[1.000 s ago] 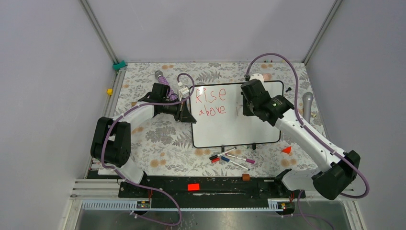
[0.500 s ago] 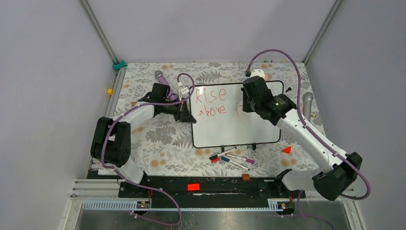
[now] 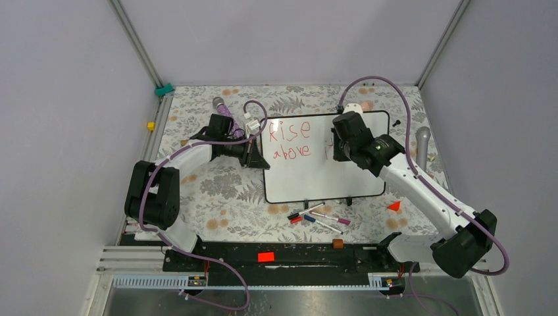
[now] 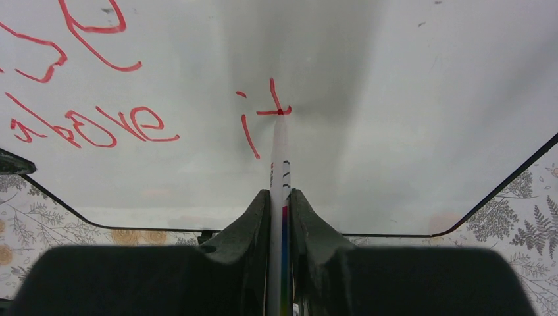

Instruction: Write a sentence on the whiteboard

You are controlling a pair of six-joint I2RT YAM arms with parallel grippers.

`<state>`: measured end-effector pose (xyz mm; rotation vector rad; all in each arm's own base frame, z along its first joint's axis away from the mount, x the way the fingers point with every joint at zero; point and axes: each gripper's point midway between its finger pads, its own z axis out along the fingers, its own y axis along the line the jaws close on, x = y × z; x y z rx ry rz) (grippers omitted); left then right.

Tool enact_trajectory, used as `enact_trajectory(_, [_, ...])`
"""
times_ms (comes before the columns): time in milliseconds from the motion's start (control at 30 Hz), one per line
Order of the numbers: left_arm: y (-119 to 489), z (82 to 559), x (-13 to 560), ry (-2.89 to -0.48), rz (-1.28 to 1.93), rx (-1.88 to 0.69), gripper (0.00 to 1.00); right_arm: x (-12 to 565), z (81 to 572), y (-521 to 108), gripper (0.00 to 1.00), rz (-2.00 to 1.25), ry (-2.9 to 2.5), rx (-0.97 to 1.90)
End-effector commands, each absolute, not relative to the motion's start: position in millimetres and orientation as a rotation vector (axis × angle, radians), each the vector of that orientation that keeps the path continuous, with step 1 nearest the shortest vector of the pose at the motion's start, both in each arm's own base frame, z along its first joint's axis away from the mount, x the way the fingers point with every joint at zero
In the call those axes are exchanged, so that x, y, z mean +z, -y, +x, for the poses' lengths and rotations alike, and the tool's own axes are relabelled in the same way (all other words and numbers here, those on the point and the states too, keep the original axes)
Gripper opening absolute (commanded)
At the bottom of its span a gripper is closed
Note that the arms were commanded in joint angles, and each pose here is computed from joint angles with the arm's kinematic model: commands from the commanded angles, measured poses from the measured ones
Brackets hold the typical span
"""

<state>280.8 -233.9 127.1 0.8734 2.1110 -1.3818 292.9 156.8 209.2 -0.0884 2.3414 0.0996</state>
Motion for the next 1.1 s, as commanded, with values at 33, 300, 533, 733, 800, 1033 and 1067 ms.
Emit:
enact_trajectory(33, [222,278,101,-2.206,0.921,-1.228,0.0,200,284,-153,0.0,-0.032,-2.356,0.137])
enact_trajectory(300, [222,278,102,-2.203,0.922,-1.222,0.0,190,275,-149,0.0,0.0,-2.381,0.135])
enact_trajectory(533, [222,277,103,-2.202,0.923,-1.22,0.0,206,282,-140,0.0,-0.002,-2.346,0.064])
enact_trajectory(733, [222,278,104,-2.198,0.924,-1.217,0.0,226,286,-140,0.0,0.002,-2.303,0.081])
enact_trajectory(800, [222,278,104,-2.198,0.923,-1.219,0.0,233,286,-141,0.0,-0.001,-2.289,0.095])
enact_trajectory(1033, [222,278,104,-2.198,0.923,-1.217,0.0,238,285,-127,0.0,0.007,-2.276,0.042])
enact_trajectory(1067, [222,278,104,-2.198,0.923,-1.218,0.0,236,285,-125,0.0,0.011,-2.281,0.032])
